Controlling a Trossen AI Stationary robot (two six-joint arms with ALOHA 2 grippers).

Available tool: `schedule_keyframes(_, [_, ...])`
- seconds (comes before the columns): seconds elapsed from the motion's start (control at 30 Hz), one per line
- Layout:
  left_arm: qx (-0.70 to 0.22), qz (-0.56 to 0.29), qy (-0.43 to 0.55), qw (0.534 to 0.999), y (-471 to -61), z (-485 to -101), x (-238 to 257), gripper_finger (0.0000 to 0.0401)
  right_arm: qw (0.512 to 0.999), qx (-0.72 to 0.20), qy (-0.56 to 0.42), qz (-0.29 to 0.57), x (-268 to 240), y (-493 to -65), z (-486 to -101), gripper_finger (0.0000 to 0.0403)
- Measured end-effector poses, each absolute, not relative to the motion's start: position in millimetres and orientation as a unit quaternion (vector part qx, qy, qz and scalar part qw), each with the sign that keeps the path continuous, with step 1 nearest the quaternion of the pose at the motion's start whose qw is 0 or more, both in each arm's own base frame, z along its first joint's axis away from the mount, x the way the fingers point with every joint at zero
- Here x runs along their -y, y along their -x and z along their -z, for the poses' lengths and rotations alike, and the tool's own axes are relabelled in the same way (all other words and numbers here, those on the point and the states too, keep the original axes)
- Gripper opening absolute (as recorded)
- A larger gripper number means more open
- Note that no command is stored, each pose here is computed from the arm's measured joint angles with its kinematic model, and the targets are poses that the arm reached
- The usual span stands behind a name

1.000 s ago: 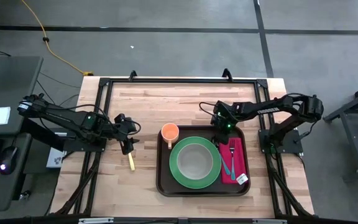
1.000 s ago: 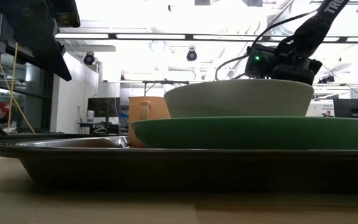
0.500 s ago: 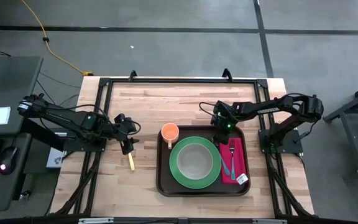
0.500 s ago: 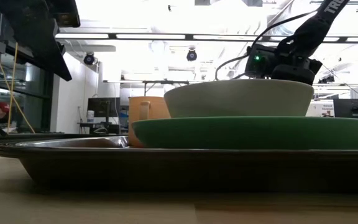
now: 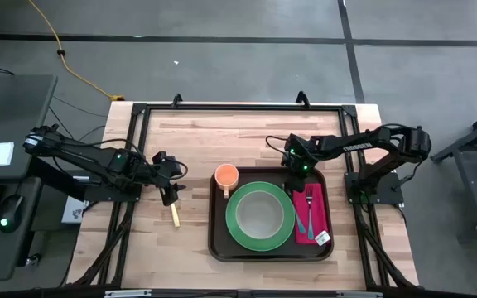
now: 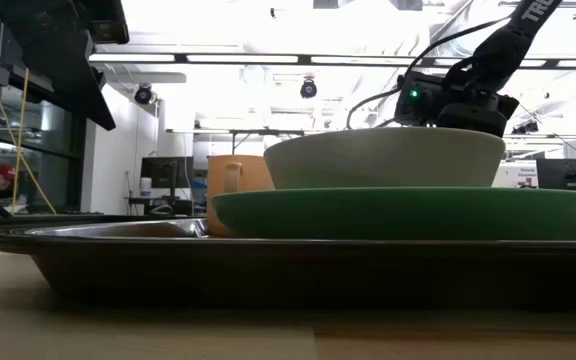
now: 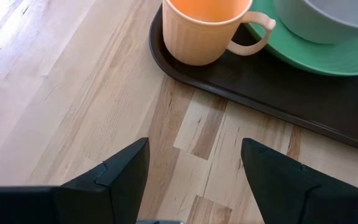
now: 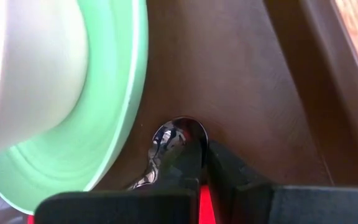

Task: Set up tray
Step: Put the blue spoon to the left of the blue fork on the red napkin

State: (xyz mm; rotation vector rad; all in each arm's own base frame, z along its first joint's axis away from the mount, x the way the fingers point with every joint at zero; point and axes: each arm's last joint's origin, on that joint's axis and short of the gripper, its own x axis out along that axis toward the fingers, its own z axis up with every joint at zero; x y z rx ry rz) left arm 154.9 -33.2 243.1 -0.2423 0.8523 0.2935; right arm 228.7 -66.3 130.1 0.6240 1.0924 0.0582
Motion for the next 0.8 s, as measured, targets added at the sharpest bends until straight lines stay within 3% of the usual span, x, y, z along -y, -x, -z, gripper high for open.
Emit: schedule_keyframes(0.8, [-0.411,-0.142,0.117,0.893,-154.9,-243.1,33.2,0.0282,0.786,-0.525,-0.325,-0.008,65.5,-222.4,-133.0,0.0])
